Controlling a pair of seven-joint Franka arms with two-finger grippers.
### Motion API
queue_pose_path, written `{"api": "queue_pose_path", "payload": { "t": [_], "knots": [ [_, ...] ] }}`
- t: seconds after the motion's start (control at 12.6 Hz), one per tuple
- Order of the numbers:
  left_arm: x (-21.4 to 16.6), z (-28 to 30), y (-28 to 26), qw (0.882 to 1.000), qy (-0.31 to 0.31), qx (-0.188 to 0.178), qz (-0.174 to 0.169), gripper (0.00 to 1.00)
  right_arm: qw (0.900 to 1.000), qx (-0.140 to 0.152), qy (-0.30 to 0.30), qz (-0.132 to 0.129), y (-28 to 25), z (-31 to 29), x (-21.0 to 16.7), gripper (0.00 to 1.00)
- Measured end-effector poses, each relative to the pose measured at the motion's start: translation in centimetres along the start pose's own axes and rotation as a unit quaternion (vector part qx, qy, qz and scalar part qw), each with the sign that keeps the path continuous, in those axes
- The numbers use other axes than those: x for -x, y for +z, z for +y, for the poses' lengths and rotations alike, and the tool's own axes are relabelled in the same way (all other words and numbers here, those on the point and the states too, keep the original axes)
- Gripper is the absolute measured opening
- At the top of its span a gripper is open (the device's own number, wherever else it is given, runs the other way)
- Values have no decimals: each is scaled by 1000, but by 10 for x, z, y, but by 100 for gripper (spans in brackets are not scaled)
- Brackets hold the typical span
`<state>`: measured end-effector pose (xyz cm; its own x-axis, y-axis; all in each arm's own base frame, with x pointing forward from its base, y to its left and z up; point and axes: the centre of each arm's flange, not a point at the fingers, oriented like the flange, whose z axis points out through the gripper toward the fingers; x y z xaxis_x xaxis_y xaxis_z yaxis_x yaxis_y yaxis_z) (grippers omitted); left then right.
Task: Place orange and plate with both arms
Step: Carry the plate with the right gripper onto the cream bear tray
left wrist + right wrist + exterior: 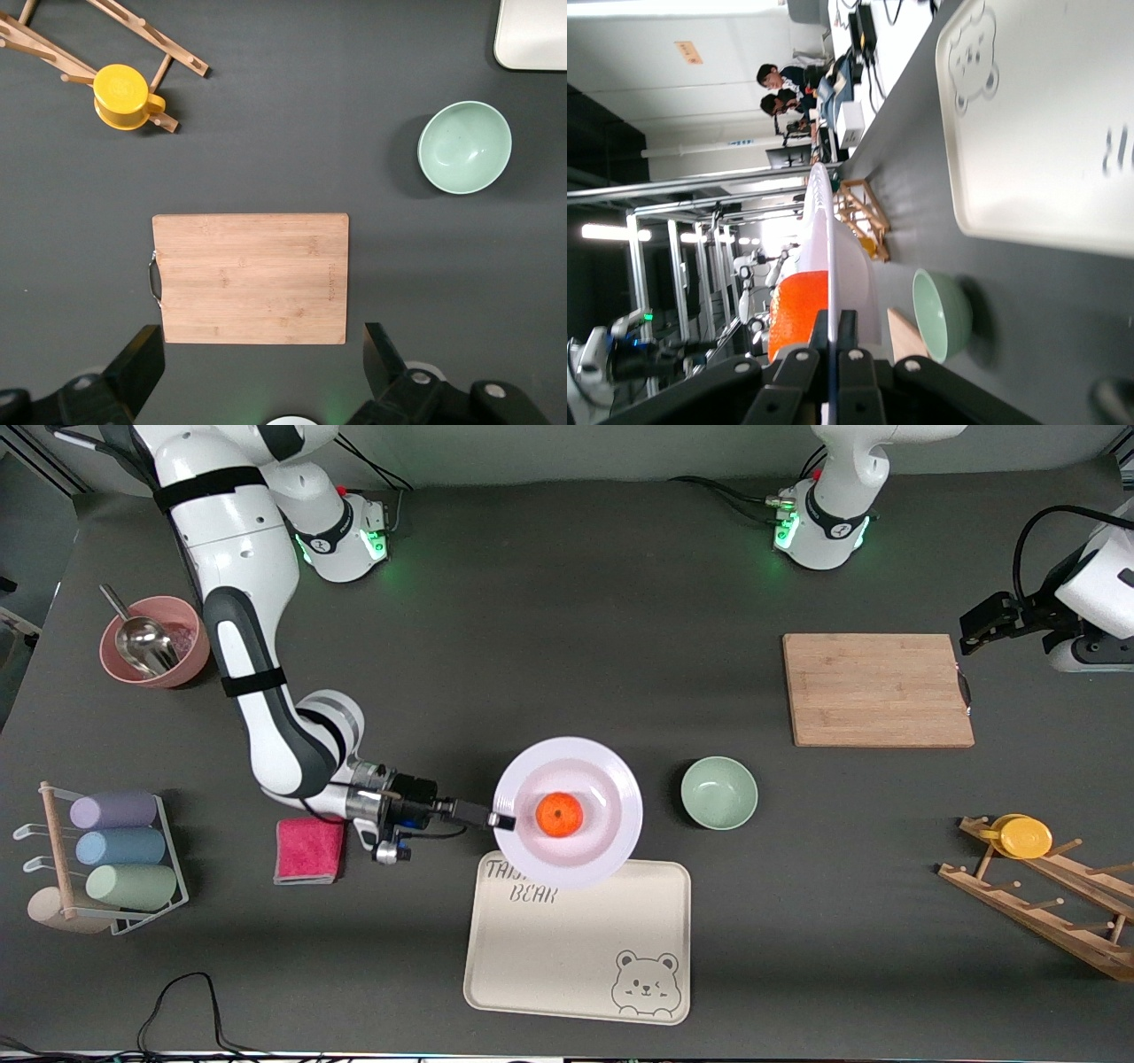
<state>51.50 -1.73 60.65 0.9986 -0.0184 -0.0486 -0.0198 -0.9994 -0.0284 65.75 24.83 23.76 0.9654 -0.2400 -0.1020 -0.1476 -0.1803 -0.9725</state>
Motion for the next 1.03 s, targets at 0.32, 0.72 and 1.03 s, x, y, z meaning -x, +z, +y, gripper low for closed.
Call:
{"api": "queue_pose_path", "payload": {
  "t": [0.32, 0.72, 1.03],
  "knots": [
    [-1, 0, -1, 1000, 0, 0, 6, 100, 999, 23, -12, 27, 18, 9, -59, 4],
    [-3, 0, -3, 1000, 0, 0, 13, 100, 997, 46, -28, 51, 39, 66, -94, 4],
    [-3, 0, -3, 1000, 0, 0, 14, 100, 996, 49, -44, 58, 43, 87, -104, 4]
  ]
}}
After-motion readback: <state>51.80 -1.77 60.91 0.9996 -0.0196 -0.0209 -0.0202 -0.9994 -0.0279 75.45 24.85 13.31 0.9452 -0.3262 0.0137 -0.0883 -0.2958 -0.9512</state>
